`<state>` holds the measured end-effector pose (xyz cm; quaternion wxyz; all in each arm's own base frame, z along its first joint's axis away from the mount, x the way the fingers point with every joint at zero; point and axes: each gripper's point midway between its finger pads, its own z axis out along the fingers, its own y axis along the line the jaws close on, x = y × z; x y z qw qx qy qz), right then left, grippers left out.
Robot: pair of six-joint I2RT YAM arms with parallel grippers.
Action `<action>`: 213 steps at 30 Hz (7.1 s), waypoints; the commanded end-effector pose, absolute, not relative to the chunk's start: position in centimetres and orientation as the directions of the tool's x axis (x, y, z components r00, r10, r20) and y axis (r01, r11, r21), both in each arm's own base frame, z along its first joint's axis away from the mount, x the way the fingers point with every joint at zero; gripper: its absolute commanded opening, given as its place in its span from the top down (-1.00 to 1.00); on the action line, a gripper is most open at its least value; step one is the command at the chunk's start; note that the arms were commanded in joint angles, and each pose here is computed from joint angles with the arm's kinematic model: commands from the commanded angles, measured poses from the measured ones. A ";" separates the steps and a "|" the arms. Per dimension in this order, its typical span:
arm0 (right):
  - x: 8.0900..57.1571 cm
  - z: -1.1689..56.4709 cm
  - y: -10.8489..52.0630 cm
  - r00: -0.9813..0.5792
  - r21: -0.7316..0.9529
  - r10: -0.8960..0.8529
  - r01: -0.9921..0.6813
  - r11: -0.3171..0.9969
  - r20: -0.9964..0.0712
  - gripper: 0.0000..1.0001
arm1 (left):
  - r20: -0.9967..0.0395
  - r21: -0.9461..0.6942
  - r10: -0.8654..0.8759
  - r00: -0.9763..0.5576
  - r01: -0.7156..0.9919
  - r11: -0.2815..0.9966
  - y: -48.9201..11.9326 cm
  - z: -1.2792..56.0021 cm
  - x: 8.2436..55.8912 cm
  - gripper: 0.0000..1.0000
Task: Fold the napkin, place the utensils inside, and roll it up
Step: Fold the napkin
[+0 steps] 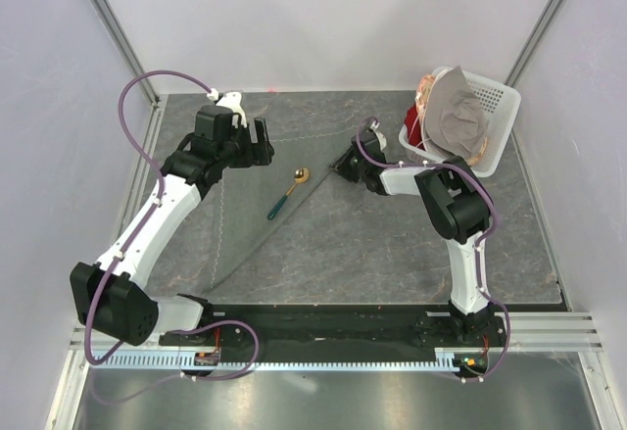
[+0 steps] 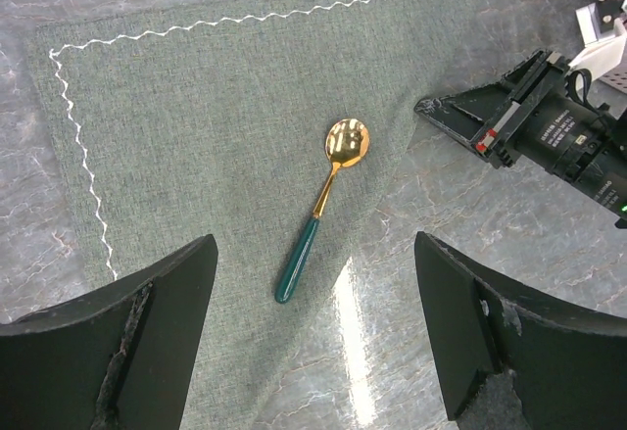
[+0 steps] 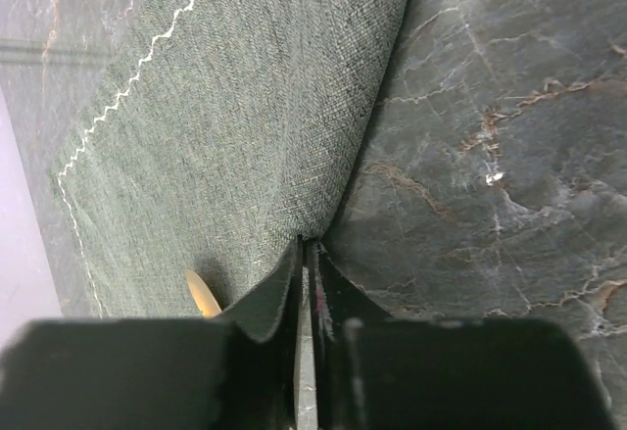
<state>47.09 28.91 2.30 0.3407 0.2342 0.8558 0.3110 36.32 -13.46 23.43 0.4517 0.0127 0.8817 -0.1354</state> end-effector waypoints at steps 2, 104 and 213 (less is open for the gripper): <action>45.4 -1.3 28.1 -0.711 0.627 0.570 0.233 0.743 -0.412 1.00 | -0.849 -0.209 -0.096 -0.520 0.164 0.964 -13.0 25.7 36.6 -0.78; 34.7 0.4 9.5 -0.451 0.551 0.742 0.497 0.670 -0.496 0.51 | -0.849 -0.216 -0.099 -0.519 0.170 0.962 -13.2 25.9 36.5 -0.78; 30.9 9.7 33.2 -0.782 0.574 0.005 -0.454 0.682 -0.624 -0.19 | -0.844 -0.226 -0.101 -0.527 0.177 0.958 -13.4 25.6 36.4 -0.79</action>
